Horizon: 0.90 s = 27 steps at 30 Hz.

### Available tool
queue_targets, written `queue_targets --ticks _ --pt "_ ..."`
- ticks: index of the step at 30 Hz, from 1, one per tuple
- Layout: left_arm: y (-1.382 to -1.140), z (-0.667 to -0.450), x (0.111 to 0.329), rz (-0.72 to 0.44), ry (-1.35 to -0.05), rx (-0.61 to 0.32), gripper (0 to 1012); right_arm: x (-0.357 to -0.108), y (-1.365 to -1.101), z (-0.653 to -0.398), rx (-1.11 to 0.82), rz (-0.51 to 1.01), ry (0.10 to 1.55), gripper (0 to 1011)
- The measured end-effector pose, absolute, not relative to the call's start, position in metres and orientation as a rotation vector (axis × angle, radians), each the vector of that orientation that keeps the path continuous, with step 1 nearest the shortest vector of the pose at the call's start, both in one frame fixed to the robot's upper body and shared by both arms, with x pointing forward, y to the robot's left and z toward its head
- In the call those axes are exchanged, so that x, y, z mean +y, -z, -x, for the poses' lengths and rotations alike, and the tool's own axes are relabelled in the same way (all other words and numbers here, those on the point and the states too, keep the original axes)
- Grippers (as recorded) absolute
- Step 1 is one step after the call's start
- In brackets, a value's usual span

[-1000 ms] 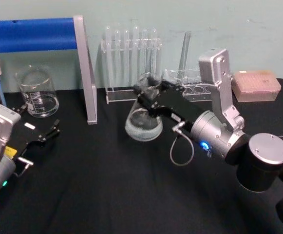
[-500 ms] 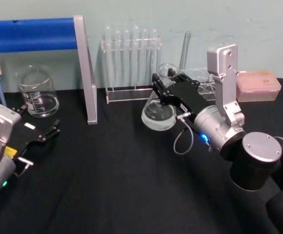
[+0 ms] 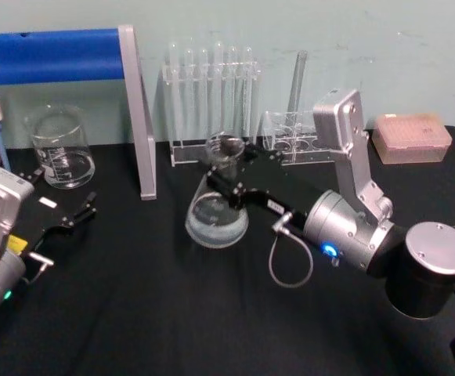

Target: Grasp the erlenmeyer flask with one hand, shake it three times, then place it back.

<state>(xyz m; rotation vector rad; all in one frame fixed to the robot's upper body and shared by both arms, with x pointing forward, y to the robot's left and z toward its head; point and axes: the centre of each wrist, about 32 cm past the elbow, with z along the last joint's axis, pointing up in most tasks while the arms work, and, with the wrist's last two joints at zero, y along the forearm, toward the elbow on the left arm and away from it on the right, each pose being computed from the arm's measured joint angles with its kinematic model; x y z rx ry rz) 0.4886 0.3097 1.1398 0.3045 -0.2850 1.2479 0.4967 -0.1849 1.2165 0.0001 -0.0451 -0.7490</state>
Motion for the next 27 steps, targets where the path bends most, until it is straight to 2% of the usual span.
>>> queue_targets --ticks 13,21,27 --pt "-1.140 -0.489 0.310 -0.304 -1.248 -0.285 1001 -0.195 -1.221 -0.483 -0.111 0.023 0.391 449" --pt "-1.140 -0.489 0.310 -0.304 -1.248 -0.285 1001 -0.197 -1.222 -0.480 -0.139 0.034 0.266 449" --pt "-1.140 -0.489 0.310 -0.304 -1.248 -0.285 1001 -0.197 -1.222 -0.479 -0.143 0.035 0.234 449"
